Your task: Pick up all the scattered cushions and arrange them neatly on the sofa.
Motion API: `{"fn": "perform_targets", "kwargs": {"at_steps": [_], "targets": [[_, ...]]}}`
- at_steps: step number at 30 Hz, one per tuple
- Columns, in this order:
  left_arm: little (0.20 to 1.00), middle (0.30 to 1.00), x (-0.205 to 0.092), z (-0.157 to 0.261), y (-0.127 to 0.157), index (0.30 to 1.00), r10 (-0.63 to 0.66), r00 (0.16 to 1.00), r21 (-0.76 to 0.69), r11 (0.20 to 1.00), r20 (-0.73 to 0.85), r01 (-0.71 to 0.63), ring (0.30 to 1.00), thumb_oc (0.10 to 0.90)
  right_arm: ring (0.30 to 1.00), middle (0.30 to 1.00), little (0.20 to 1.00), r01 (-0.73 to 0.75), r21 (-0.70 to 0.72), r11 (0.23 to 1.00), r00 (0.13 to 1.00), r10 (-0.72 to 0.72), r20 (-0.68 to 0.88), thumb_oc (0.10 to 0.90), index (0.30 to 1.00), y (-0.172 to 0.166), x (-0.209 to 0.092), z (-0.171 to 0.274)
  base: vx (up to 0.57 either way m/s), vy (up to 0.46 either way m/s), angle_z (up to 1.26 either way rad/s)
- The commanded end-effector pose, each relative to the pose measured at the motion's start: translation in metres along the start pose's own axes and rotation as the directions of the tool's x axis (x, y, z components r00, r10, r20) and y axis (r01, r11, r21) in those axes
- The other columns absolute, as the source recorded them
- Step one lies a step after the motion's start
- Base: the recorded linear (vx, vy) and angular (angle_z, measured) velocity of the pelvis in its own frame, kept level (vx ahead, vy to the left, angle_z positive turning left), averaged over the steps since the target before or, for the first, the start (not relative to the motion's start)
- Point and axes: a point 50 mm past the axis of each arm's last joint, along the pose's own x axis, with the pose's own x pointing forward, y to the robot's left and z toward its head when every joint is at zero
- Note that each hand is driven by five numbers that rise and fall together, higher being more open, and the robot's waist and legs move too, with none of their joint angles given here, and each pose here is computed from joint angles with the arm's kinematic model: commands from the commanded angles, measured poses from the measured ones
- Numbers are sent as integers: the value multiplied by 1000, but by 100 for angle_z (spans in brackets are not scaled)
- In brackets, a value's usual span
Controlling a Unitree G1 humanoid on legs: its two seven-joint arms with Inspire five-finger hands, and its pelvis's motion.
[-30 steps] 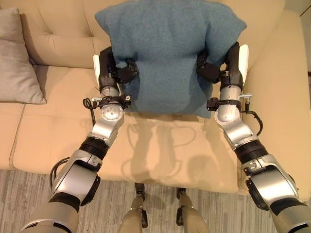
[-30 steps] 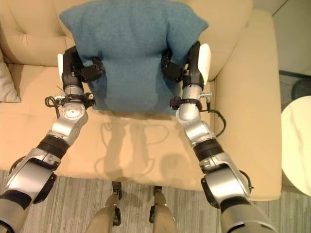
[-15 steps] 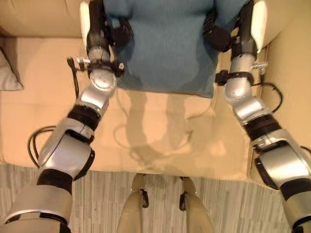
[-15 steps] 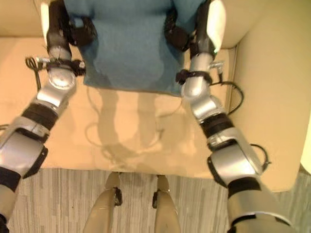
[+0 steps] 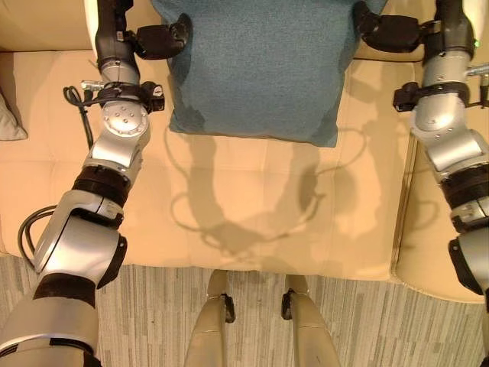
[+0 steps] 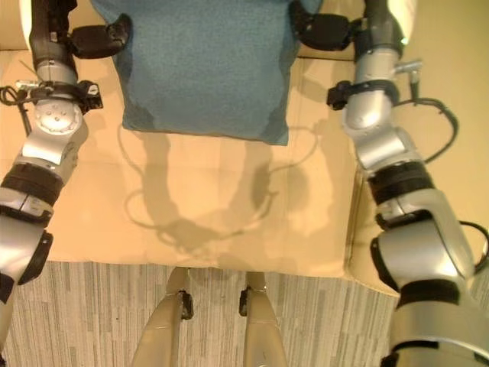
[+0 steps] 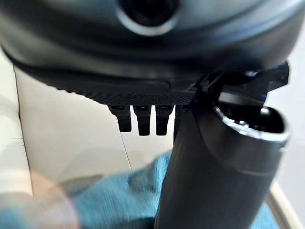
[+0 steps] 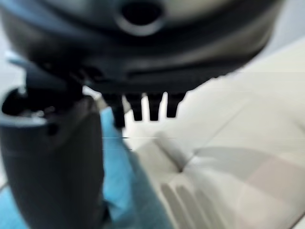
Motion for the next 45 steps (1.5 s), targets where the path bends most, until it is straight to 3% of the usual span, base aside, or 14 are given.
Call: {"fn": "perform_targets", "kwargs": {"at_steps": [1,5,8,10,11,13,15,16,17,18,20,24,35,45], "targets": [[900,900,-37,-52,54,900,131,983,2,991,-126,-132,900,800,900,900,900,85,60,995,972,-70,-222,800,900,-25,-42,-64,-20,-109,6],[900,900,-131,-112,60,900,99,935,-36,992,-341,-119,900,800,900,900,900,-40,87,995,890,75,-450,800,900,-13,-149,-123,-8,-68,12],[900,900,-189,-138,65,900,70,874,-18,996,-481,-90,900,800,900,900,900,-130,119,984,808,175,-562,800,900,-2,-211,-141,3,-23,-4],[900,900,-278,-163,85,900,39,720,32,999,-693,-23,900,800,900,900,900,-310,143,940,632,316,-708,800,900,4,-298,-155,73,-33,4],[900,900,-293,-166,86,900,30,687,40,999,-726,-2,900,800,900,900,900,-325,164,931,603,338,-723,800,900,6,-311,-154,94,-20,-8],[900,900,-351,-177,95,900,22,524,74,994,-851,77,900,800,900,900,900,-377,244,894,463,409,-786,800,900,12,-362,-153,24,-7,-3],[900,900,-378,-182,96,900,12,425,82,986,-905,147,900,800,900,900,900,-425,280,861,383,451,-806,800,900,18,-386,-152,-15,-20,6],[900,900,-403,-186,97,900,11,327,81,976,-945,202,900,800,900,900,900,-463,314,829,313,484,-817,800,900,23,-405,-150,-15,-26,7],[900,900,-402,-186,97,900,11,328,81,976,-945,202,900,800,900,900,900,-463,314,829,313,484,-817,800,900,23,-405,-150,-23,-62,6],[900,900,-434,-188,100,900,25,202,81,958,-979,274,900,800,900,900,900,-510,354,784,212,514,-831,800,900,28,-432,-147,-37,-73,4],[900,900,-454,-189,102,900,42,114,78,941,-993,328,900,800,900,900,900,-512,378,771,139,509,-849,800,900,27,-451,-146,-86,-116,5],[900,900,-458,-191,97,900,33,88,63,928,-996,367,900,800,900,900,900,-478,385,790,68,470,-880,800,900,24,-467,-149,-137,-91,12],[900,900,-474,-192,84,900,6,-4,3,923,-1000,385,900,800,900,900,900,-518,375,769,3,439,-898,800,900,23,-467,-158,-169,22,9],[900,900,-455,-198,70,900,-35,47,-11,904,-998,427,900,800,900,900,900,-578,391,716,-93,419,-903,800,900,29,-484,-155,-136,144,17]]}}
